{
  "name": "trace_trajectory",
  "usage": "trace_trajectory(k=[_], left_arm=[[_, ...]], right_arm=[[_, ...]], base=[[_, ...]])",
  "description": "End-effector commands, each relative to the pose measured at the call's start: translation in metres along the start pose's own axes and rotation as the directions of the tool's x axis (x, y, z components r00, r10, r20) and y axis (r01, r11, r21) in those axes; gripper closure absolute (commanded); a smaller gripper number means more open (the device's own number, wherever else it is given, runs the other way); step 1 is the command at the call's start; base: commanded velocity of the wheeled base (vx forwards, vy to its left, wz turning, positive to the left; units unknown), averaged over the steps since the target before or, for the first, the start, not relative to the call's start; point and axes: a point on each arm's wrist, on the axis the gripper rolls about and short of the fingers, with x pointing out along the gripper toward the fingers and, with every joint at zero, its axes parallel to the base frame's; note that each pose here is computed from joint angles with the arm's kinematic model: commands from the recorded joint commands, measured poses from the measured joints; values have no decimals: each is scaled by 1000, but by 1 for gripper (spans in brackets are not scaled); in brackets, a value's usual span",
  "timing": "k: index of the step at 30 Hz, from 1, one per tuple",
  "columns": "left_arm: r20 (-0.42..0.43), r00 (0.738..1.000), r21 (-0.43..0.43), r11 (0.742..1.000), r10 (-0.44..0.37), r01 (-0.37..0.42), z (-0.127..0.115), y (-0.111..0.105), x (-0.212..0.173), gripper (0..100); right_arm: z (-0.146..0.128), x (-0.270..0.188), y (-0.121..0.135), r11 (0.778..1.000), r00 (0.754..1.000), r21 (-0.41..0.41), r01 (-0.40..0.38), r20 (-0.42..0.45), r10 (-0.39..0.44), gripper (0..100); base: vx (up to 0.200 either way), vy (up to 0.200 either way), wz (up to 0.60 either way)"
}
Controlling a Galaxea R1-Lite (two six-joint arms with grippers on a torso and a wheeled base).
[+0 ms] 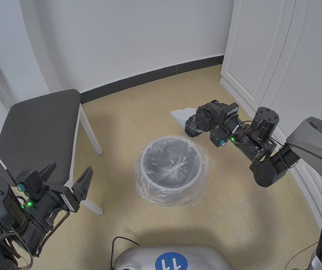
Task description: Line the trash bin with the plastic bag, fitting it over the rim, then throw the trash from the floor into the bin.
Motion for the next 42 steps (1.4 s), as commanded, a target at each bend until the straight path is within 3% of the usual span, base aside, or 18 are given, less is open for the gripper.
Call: trace_trajectory(k=[1,6,14,27,35,36,42], left_arm=[[-6,1000,2,1000,2,-2,-1,0,1,0],[5,1000,-3,1000,3,-3,1,1,0,0],[19,1000,-3,1000,14,-14,4,3,0,0],[20,1000,-4,1000,22,-21,4,4,1,0],[17,1000,-2,1000,20,-20,3,4,1,0],[17,1000,-2,1000,20,-20,3,4,1,0],[16,1000,-2,1000,21,-21,3,4,1,0]], right_arm=[[23,5,11,1000,999,8,-16,46,15,100],[59,8,36,997,993,26,-67,101,64,100],[86,19,68,996,986,37,-82,146,76,100],[88,6,87,988,976,36,-148,167,140,100],[91,-29,104,969,949,38,-242,217,229,100],[91,-40,107,956,935,49,-290,227,273,100],[86,-35,108,956,939,62,-286,215,267,100]], base=[[0,0,0],[0,0,0],[0,0,0],[0,0,0],[0,0,0],[0,0,0],[0,0,0]])
